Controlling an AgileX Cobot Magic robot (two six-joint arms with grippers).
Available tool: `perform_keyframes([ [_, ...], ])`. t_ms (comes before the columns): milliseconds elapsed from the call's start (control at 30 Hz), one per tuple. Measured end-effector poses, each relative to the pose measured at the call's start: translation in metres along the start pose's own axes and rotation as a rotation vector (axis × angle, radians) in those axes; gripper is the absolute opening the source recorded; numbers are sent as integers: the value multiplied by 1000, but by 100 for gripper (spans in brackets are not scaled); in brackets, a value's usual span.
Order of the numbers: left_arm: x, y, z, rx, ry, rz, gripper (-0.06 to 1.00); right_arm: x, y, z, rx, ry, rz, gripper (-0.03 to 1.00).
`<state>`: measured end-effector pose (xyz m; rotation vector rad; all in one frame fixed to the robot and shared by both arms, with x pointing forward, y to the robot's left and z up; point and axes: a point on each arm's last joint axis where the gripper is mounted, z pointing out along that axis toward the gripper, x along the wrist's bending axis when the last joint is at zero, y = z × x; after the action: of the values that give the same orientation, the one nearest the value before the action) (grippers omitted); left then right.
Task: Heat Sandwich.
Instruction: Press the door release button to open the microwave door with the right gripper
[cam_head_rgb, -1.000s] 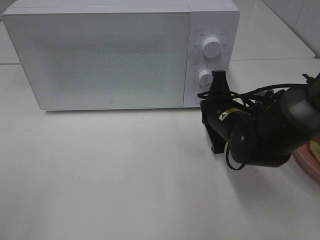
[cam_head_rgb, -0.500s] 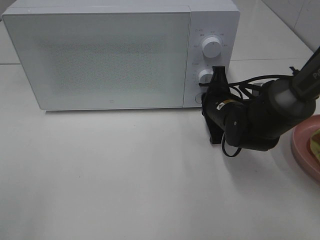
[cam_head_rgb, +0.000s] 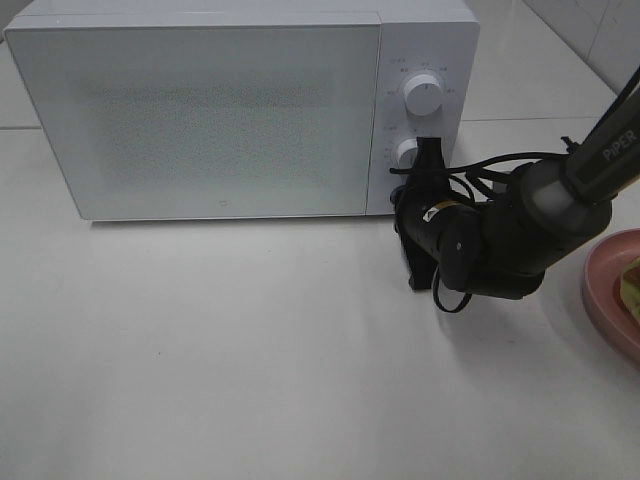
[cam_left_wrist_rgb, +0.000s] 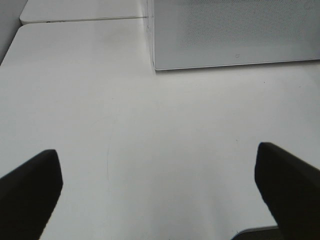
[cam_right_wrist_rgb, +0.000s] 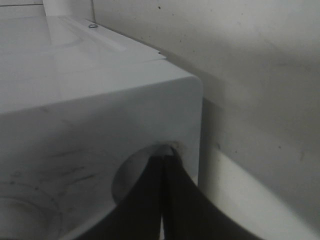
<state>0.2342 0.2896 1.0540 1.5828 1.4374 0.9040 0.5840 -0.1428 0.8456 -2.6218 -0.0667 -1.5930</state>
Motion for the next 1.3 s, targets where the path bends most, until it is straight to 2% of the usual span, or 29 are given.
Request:
perform_keyframes([
  [700,0,0,0,0,0,0,99,6,0,5,-27,62,16,1],
  [1300,0,0,0,0,0,0,99,6,0,6,-27,60,-7,1],
])
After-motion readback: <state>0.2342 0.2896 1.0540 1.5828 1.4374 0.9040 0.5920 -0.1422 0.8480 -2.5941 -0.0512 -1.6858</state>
